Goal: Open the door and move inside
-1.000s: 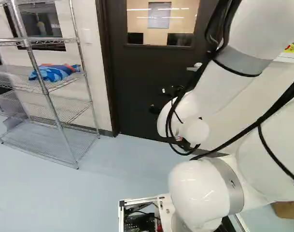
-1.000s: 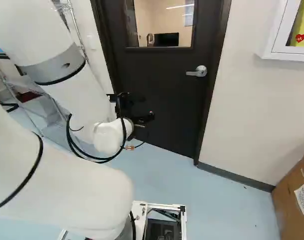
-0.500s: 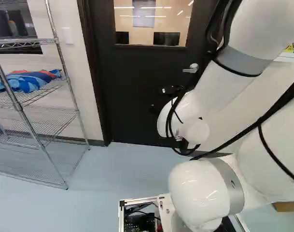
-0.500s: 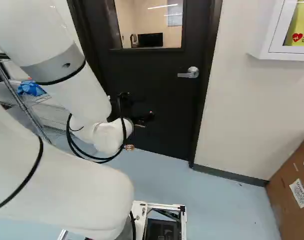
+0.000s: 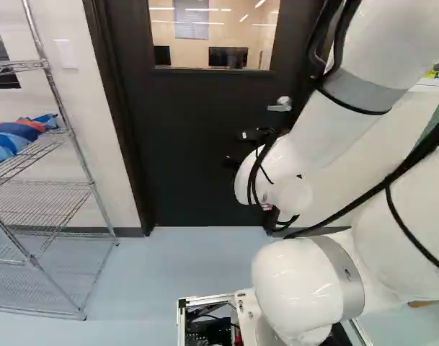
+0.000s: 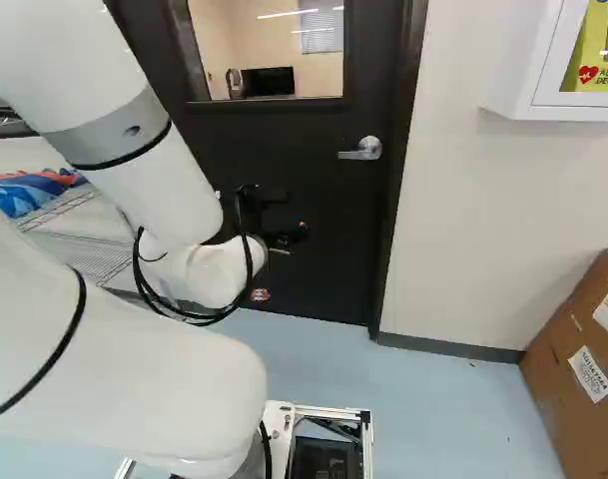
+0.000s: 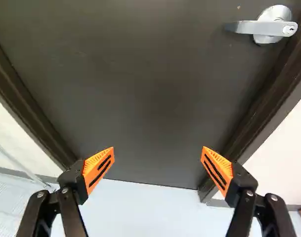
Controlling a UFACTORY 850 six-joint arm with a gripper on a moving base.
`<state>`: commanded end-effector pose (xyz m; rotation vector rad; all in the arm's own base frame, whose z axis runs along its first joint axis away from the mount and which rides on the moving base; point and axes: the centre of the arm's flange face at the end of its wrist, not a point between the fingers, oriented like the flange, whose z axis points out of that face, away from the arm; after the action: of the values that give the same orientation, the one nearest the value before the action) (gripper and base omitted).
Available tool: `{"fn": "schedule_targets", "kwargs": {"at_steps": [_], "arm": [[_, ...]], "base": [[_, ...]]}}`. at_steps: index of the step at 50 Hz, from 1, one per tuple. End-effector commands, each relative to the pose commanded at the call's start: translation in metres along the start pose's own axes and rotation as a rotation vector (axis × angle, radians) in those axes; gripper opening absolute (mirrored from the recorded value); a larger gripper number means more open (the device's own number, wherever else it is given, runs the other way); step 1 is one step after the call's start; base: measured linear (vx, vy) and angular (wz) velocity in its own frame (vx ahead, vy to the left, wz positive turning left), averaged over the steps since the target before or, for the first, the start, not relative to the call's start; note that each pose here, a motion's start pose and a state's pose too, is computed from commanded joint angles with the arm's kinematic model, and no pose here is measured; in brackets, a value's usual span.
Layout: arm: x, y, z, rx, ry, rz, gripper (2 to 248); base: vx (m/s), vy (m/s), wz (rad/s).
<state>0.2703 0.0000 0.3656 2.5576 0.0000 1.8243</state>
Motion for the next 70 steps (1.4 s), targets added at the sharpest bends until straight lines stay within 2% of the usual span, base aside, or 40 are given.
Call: {"fn": "schedule_targets", "kwargs": {"at_steps": [20,46,70], "arm": [[0.000,0.000,0.000,0.000,0.000,0.000,247],[0.000,0.000,0.001,0.000,0.000,0.000,247],[0.023,0.005,0.007,-0.016,0.055,0.005,247]], "base": [[0.145,0.049,-0.238],[0.000,0.000,-0.005],[0.000,0.000,0.000]]}}
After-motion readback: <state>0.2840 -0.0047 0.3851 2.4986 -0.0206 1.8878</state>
